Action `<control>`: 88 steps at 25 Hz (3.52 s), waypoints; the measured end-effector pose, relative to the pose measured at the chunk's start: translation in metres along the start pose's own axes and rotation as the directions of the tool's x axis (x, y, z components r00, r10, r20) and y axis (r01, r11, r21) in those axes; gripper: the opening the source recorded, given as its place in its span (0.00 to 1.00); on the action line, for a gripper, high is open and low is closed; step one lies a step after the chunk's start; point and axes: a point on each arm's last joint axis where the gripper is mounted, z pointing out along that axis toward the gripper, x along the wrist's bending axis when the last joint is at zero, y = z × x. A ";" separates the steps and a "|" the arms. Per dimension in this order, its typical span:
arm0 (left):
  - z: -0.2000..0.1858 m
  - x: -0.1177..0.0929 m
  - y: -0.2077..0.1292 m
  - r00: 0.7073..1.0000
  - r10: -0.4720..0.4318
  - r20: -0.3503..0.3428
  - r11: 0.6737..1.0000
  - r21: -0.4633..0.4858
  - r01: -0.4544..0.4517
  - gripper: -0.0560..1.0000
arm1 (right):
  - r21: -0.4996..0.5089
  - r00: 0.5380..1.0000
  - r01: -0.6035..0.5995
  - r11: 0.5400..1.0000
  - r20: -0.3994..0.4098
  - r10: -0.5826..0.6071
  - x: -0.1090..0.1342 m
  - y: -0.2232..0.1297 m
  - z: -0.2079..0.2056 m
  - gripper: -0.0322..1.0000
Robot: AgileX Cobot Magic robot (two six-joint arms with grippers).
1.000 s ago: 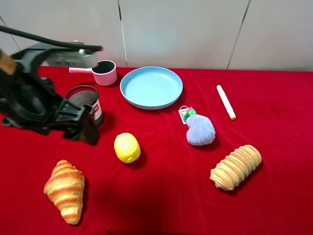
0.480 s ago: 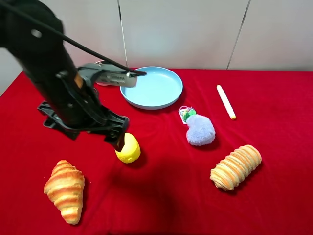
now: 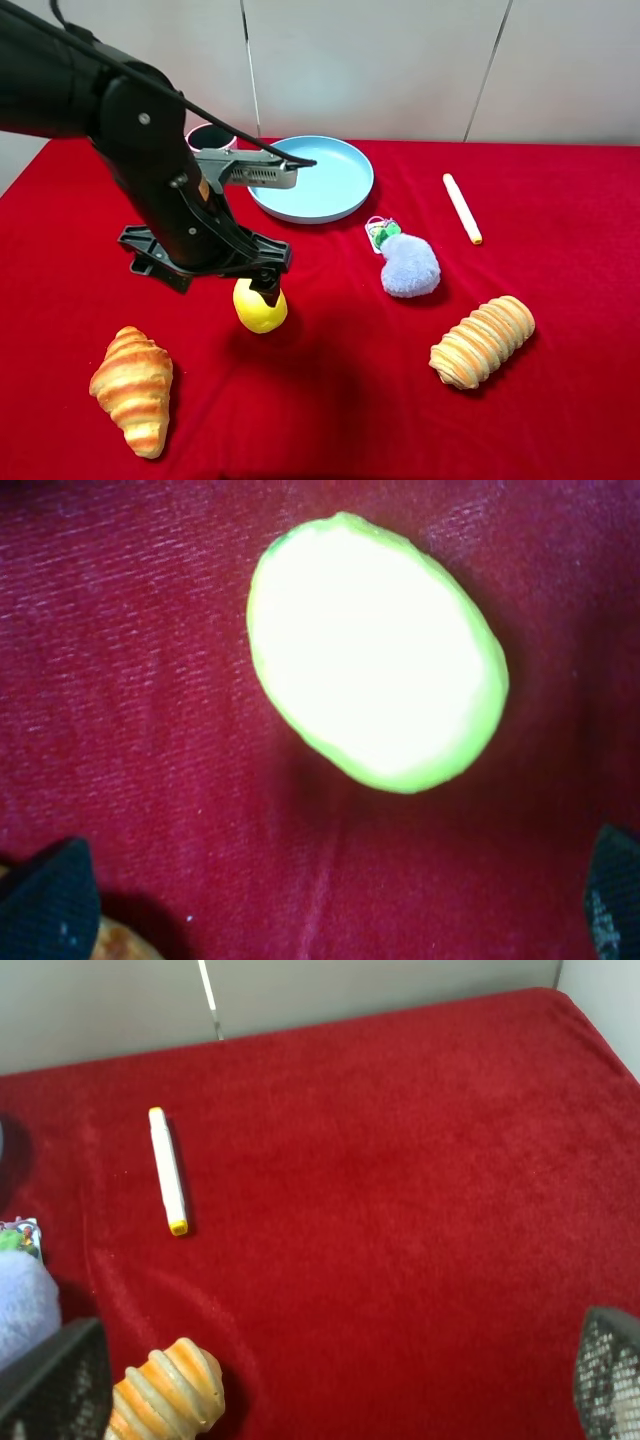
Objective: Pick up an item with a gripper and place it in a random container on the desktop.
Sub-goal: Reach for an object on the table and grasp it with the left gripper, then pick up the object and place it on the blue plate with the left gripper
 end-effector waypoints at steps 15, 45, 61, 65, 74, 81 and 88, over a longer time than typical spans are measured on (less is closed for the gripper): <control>0.049 -0.008 0.013 0.997 -0.072 0.036 0.997 -0.019 0.073 0.96 | 0.000 1.000 0.000 1.000 -0.001 0.000 0.000 0.000 0.000 0.70; 0.069 -0.011 0.019 0.976 -0.210 0.054 0.977 -0.036 0.212 0.95 | 0.000 1.000 -0.001 1.000 -0.001 0.001 0.000 0.000 0.000 0.70; 0.069 -0.011 0.018 0.974 -0.220 0.047 0.975 -0.029 0.221 0.69 | 0.000 1.000 -0.001 1.000 -0.001 0.001 0.000 0.000 0.000 0.70; 0.069 -0.011 0.018 0.974 -0.220 0.047 0.975 -0.029 0.221 0.69 | 0.000 1.000 -0.001 1.000 -0.001 0.001 0.000 0.000 0.000 0.70; 0.068 -0.011 0.018 0.974 -0.222 0.046 0.974 -0.027 0.223 0.68 | 0.000 1.000 -0.001 1.000 -0.001 0.001 0.000 0.000 0.000 0.70; 0.052 -0.010 0.017 0.974 -0.220 0.052 0.975 -0.029 0.222 0.68 | 0.000 1.000 -0.001 1.000 -0.001 0.001 0.000 0.000 0.000 0.70; 0.039 -0.015 0.024 0.983 -0.180 0.029 0.984 0.005 0.180 0.68 | 0.000 1.000 -0.001 1.000 -0.001 0.001 0.000 0.000 0.000 0.70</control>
